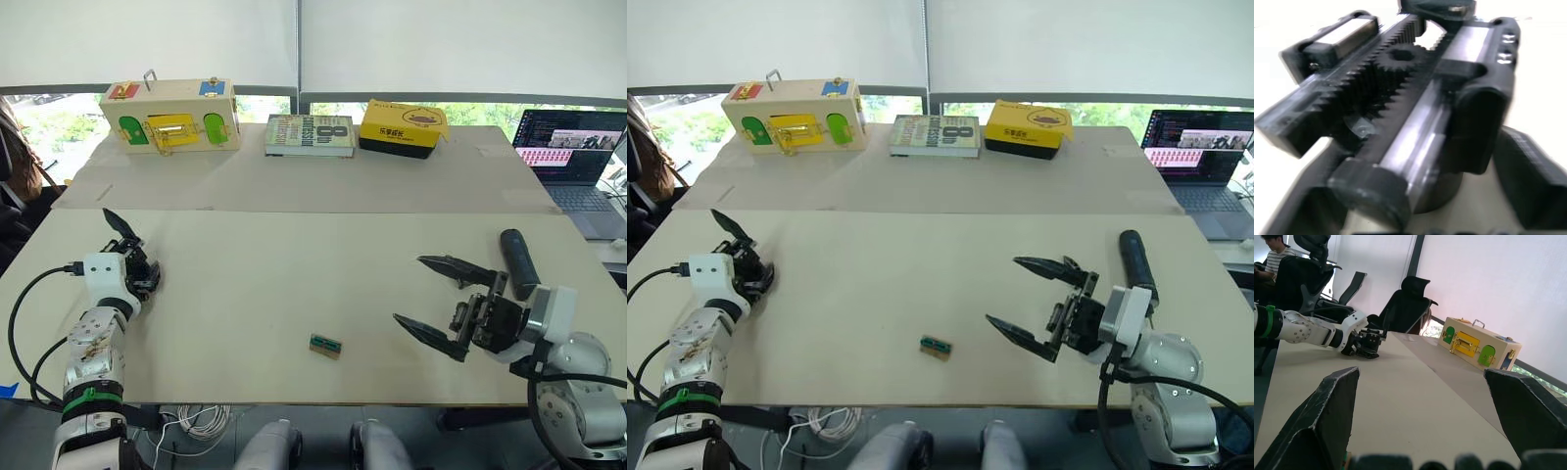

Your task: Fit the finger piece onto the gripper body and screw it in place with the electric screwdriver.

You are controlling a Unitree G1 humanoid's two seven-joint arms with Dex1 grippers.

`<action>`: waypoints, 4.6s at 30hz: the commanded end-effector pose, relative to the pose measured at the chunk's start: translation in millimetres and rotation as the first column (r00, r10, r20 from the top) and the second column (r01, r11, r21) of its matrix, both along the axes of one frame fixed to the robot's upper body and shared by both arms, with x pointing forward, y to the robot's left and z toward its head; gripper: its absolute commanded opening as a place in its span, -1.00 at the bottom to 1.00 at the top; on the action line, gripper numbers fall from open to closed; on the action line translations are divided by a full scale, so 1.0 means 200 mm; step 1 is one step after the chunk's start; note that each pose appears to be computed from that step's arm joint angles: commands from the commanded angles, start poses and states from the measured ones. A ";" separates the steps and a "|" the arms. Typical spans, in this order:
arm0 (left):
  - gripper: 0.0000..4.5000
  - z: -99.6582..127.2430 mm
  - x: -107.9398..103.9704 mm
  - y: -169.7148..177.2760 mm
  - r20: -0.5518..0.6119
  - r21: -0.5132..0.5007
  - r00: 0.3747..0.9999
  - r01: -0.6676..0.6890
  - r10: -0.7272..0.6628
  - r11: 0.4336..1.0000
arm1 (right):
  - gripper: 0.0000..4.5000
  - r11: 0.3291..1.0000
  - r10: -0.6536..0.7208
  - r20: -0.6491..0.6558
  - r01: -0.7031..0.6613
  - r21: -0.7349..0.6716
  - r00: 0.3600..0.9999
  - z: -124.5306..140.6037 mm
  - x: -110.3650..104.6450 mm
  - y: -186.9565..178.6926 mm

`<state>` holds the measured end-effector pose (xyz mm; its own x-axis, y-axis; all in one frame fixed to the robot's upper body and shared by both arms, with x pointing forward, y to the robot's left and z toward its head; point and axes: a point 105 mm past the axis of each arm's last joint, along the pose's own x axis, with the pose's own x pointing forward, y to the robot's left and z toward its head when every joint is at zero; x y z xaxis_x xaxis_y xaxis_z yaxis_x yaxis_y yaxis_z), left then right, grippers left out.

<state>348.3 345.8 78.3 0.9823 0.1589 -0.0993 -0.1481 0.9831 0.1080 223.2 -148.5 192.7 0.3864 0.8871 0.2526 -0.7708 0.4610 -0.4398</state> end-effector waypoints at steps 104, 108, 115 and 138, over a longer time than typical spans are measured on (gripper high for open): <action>0.98 0.01 -0.01 -1.28 -0.138 0.035 -0.034 0.999 -0.990 -0.039 | 1.00 0.983 -0.160 -0.041 0.155 -0.096 0.986 -0.05 -0.21 -0.14; 0.98 0.00 -0.01 -1.30 -0.147 0.037 -0.040 0.998 -0.988 -0.046 | 1.00 0.983 -0.160 -0.043 0.155 -0.099 0.986 -0.04 -0.20 -0.14; 0.40 -0.02 -0.02 -1.31 -0.124 0.030 -0.031 0.999 -0.992 -0.034 | 1.00 0.983 -0.161 -0.045 0.155 -0.101 0.986 -0.04 -0.21 -0.14; 0.01 0.02 -0.20 -1.38 -0.016 0.017 0.517 0.856 -0.856 0.517 | 1.00 0.985 -0.148 -0.066 0.142 -0.096 0.987 -0.07 -0.21 -0.15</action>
